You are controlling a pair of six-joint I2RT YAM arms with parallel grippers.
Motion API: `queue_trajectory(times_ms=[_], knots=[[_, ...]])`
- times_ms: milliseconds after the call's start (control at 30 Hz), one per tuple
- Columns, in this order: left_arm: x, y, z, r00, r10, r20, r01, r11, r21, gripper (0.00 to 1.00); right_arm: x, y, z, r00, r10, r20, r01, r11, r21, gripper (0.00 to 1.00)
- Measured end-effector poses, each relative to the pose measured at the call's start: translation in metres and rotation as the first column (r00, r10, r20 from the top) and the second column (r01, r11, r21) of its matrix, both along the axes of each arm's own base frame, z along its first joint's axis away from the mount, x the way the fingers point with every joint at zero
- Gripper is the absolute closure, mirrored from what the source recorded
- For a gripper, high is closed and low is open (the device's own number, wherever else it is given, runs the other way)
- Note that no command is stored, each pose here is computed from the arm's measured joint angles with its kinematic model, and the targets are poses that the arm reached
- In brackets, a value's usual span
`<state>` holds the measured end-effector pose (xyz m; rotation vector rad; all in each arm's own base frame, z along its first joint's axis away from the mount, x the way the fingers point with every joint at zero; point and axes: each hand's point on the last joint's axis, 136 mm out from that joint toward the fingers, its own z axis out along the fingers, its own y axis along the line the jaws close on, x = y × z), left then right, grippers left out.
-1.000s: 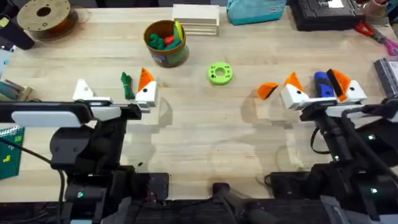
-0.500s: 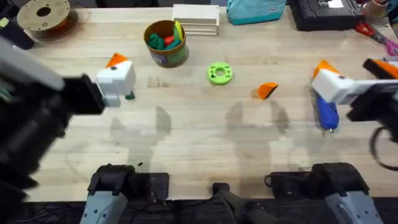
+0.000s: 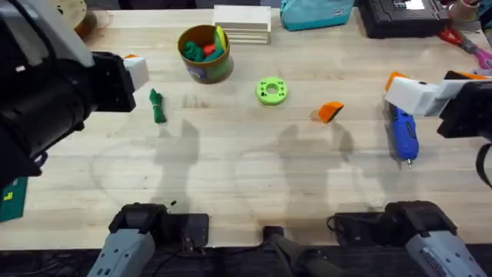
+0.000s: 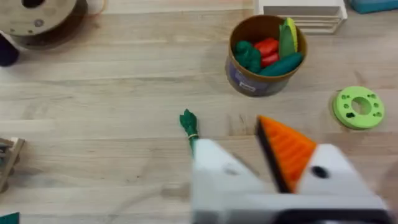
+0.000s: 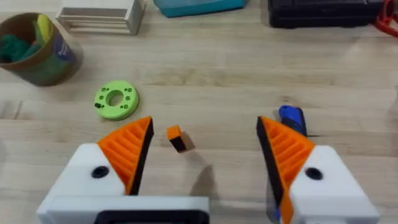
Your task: Pick up the gripper from the table and insert it into the empty holder that is missing its gripper. Then pick up a screw, insert it into the mounting hole, and use the screwdriver to tighten it. Finally, clean up the table by picking up the vegetable and placing it into the bucket.
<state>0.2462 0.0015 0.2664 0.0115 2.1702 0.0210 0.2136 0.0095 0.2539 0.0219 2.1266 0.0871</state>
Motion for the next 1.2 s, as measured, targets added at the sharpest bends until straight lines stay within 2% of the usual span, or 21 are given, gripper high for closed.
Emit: queue_trajectory(times_ms=[33, 133, 167, 200, 600, 767, 833, 933, 1000, 1067, 1133, 1200], knots=[[0.000, 0.000, 0.000, 1.000, 0.000, 0.001, 0.000, 1.000, -0.003, 0.626, 0.000, 0.000, 0.000, 1.000, 0.002, 0.000, -0.002, 1.000, 0.001, 0.036], [-0.001, 0.000, -0.001, 1.000, 0.000, -0.003, 0.000, 1.000, -0.003, 0.182, 0.000, 0.001, 0.000, 1.000, 0.003, 0.000, -0.003, 1.000, 0.002, 0.036], [-0.001, 0.000, -0.001, 1.000, 0.002, -0.006, -0.002, 1.000, -0.006, 0.062, 0.000, 0.001, 0.000, 1.000, 0.003, 0.000, -0.003, 1.000, 0.002, 0.036], [-0.001, 0.000, -0.002, 1.000, 0.002, -0.008, -0.002, 1.000, -0.005, 0.026, 0.000, 0.001, 0.000, 1.000, 0.003, 0.000, -0.003, 1.000, 0.002, 0.036], [-0.002, 0.000, -0.003, 1.000, 0.002, -0.013, -0.002, 1.000, -0.006, 0.014, 0.000, 0.001, 0.000, 1.000, 0.005, 0.000, -0.005, 1.000, 0.003, 0.036], [-0.012, -0.005, -0.016, 0.996, -0.021, -0.081, 0.020, 1.000, -0.023, 0.014, 0.000, 0.001, 0.000, 1.000, 0.005, 0.000, -0.005, 1.000, 0.003, 0.036], [-0.009, -0.012, -0.012, 0.997, -0.057, -0.059, 0.054, 0.997, -0.049, 0.014, 0.000, 0.001, 0.000, 1.000, 0.005, 0.000, -0.005, 1.000, 0.003, 0.035], [0.008, -0.029, 0.004, 0.989, -0.136, 0.054, 0.141, 0.986, -0.093, 0.014, 0.000, 0.001, 0.000, 1.000, 0.005, 0.000, -0.005, 1.000, 0.003, 0.036], [0.021, -0.044, 0.009, 0.968, -0.202, 0.150, 0.219, 0.970, -0.110, 0.014, 0.000, 0.001, 0.000, 1.000, 0.005, 0.000, -0.005, 1.000, 0.003, 0.035], [0.028, -0.061, 0.003, 0.932, -0.274, 0.236, 0.306, 0.945, -0.113, 0.014, 0.000, 0.001, 0.000, 1.000, 0.005, 0.000, -0.005, 1.000, 0.003, 0.037], [0.026, -0.079, -0.006, 0.885, -0.342, 0.316, 0.390, 0.915, -0.102, 0.014, 0.000, 0.001, 0.000, 1.000, 0.005, 0.000, -0.005, 1.000, 0.003, 0.036], [0.015, -0.100, -0.013, 0.812, -0.412, 0.414, 0.481, 0.874, -0.073, 0.014, 0.000, 0.001, 0.000, 1.000, 0.005, 0.000, -0.005, 1.000, 0.003, 0.036]])
